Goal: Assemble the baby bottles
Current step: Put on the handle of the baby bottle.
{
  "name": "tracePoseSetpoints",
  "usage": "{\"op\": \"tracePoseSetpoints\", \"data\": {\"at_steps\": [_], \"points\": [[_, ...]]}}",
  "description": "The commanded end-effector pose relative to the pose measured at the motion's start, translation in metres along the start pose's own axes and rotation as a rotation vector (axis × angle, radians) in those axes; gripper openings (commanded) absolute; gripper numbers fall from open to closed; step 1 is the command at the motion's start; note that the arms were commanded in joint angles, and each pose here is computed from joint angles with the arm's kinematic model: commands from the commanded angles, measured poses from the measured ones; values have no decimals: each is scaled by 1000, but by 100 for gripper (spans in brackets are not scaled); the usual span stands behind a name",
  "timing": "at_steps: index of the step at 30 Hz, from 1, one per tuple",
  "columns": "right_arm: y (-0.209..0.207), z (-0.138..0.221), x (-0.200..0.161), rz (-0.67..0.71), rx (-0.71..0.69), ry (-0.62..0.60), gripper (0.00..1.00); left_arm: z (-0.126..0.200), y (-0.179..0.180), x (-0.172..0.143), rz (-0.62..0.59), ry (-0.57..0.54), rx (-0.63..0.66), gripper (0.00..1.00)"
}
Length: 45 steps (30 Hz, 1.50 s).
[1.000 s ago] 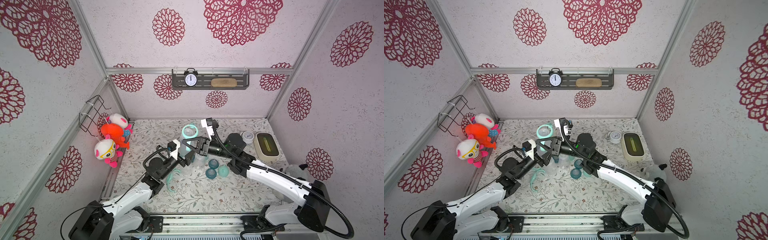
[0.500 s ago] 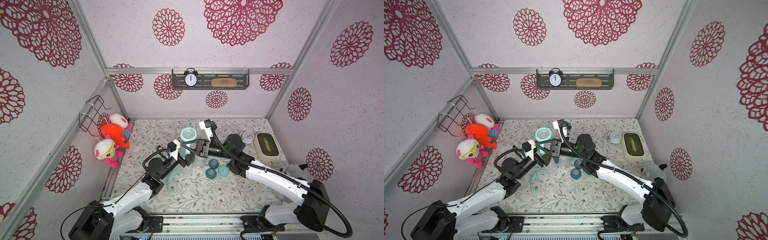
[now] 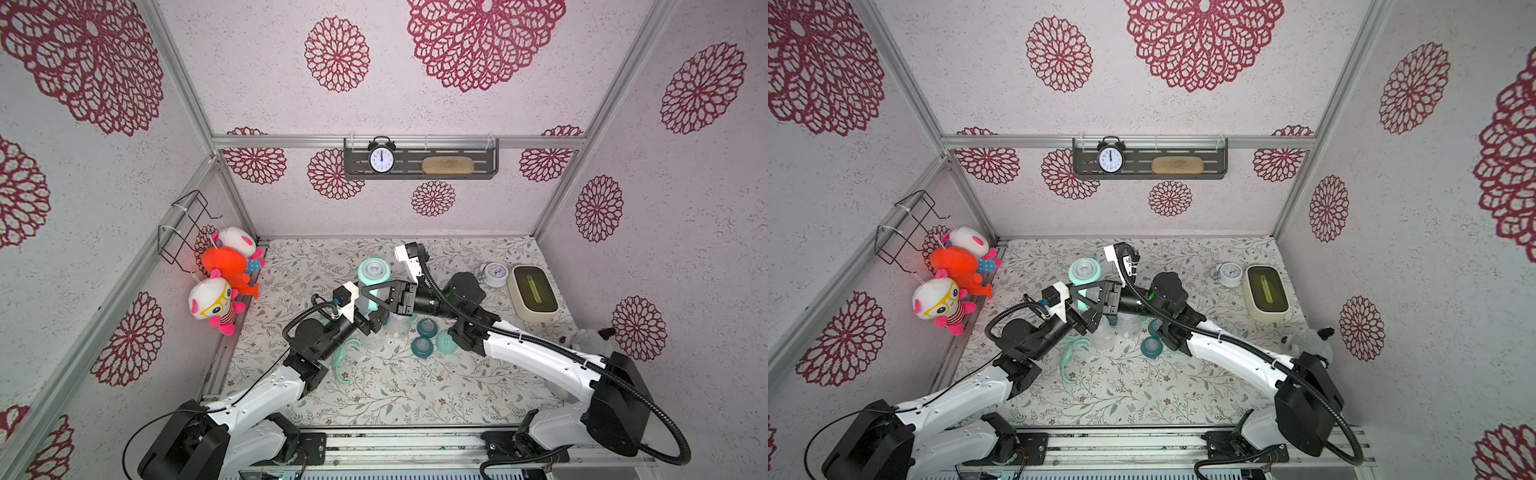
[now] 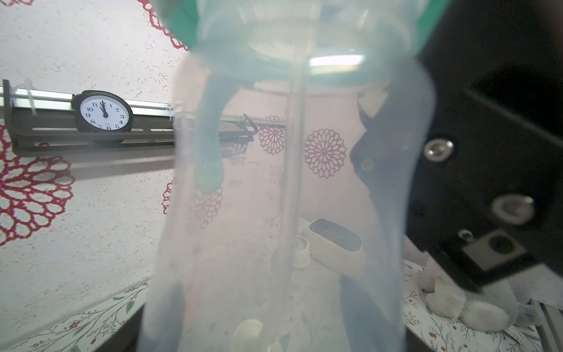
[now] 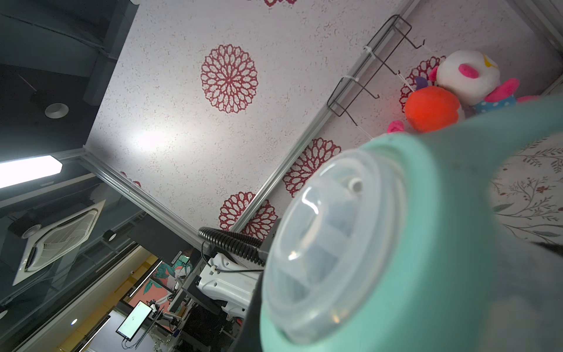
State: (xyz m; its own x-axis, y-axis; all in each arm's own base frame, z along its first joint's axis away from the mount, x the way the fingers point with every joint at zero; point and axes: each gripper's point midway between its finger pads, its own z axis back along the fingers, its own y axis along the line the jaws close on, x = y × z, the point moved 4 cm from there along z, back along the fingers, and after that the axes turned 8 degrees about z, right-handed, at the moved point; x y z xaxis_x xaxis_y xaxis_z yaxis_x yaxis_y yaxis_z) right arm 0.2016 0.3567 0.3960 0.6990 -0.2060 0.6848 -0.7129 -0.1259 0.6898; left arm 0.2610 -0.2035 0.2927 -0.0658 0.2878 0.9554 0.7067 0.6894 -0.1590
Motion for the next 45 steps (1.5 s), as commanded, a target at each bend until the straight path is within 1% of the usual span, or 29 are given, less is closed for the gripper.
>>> {"op": "tracePoseSetpoints", "data": {"at_steps": [1,2,3,6,8,14,20,23,26,30,32,34,37,40,42,45], "points": [[10,1,6,11,48,-24,0,1,-1,20,-14,-94,1,0],[9,2,6,10,46,-24,3,0,0,20,-13,-96,2,0],[9,2,6,10,43,-25,7,0,0,20,-12,-95,3,0],[9,2,6,17,37,-25,26,0,0,20,-14,-91,5,0],[9,3,6,26,23,-22,33,0,0,20,-15,-91,6,0],[10,5,7,51,-6,-14,44,0,0,21,-19,-86,10,0],[10,11,5,89,-55,3,53,-2,1,21,-23,-68,11,0],[11,17,3,114,-91,13,55,-3,0,22,-23,-61,10,0],[16,23,2,148,-87,27,62,-3,5,21,-12,-58,27,0],[10,34,-2,185,-175,54,63,-2,12,21,6,-56,24,0],[7,42,-3,223,-239,68,65,0,14,21,6,-53,30,0],[6,53,-6,275,-294,84,69,2,16,20,6,-46,33,0],[2,75,-7,362,-411,80,77,5,17,19,16,-36,27,0],[-5,93,-9,396,-509,98,88,7,15,18,25,-16,7,0],[-14,103,-13,392,-583,123,98,9,13,19,27,-4,-8,0],[-29,115,-23,405,-678,188,99,11,9,17,32,17,-31,0]]}}
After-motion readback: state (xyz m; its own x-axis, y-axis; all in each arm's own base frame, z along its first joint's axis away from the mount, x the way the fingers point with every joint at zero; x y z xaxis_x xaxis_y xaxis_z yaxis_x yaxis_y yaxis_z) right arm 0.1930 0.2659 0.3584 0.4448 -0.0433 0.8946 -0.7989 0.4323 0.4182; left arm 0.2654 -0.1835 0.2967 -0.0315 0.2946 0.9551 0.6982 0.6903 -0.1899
